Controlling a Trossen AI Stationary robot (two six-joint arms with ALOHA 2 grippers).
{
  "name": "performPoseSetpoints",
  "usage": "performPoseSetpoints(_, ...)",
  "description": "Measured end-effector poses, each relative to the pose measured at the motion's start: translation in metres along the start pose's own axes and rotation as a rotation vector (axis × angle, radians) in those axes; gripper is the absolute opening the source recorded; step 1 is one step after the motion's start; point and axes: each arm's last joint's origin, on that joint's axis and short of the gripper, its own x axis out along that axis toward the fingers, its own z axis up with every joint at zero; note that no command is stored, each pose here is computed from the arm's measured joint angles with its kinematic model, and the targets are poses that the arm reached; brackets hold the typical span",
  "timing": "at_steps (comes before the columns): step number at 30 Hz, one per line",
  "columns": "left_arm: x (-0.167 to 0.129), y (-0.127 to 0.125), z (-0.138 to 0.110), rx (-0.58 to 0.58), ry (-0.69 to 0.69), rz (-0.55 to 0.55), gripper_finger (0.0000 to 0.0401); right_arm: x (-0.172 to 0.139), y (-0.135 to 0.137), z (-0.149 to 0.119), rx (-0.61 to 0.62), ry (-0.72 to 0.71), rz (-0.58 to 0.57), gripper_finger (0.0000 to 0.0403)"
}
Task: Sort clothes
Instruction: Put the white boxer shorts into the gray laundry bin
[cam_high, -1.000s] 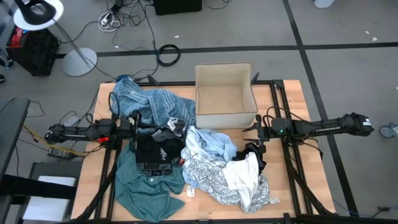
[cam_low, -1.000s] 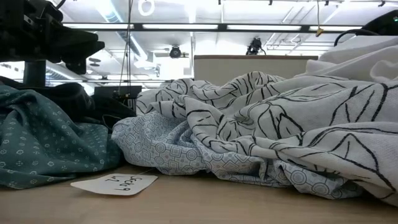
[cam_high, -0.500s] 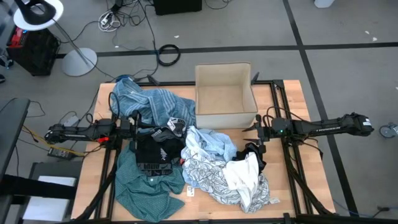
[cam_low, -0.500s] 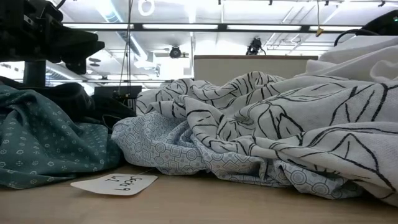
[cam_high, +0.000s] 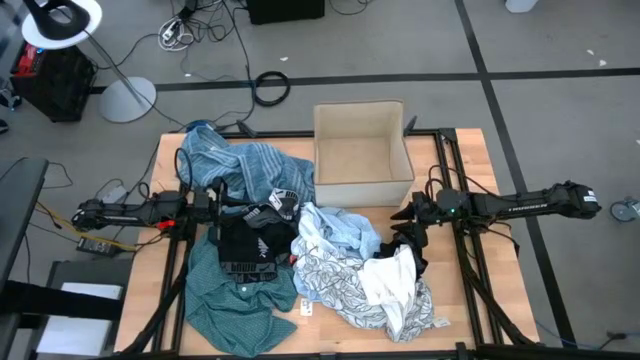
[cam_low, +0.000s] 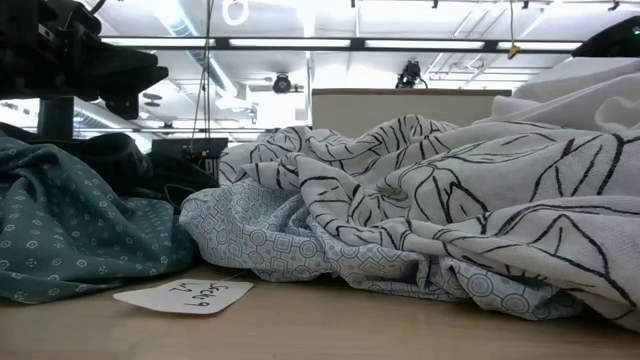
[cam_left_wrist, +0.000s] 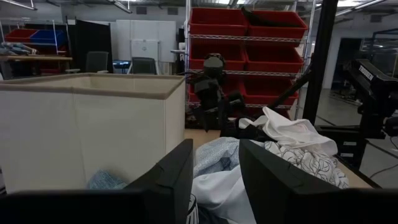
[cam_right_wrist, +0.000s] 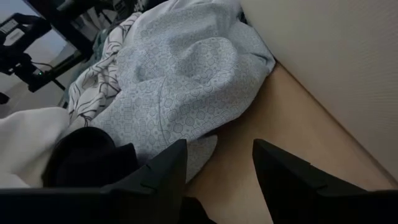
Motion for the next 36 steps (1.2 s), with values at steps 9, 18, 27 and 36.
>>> performPoseSetpoints(9,0.000,0.000,0.000,0.000,0.000,0.000,0.0136,0.000,0.002,0.006,-0.031,-0.058,0.027,0.0187)
performPoseSetpoints(18,0.000,0.000,0.000,0.000,0.000,0.000,0.0136,-0.023,0.037,0.066,-0.163,-0.113,0.106,0.0187)
performPoseSetpoints(27,0.000,0.000,0.000,0.000,0.000,0.000,0.0136,-0.068,0.080,0.127,-0.268,0.095,0.010,0.0175)
performPoseSetpoints(36,0.000,0.000,0.000,0.000,0.000,0.000,0.0136,-0.048,0.127,0.148,-0.378,0.392,0.018,0.0152)
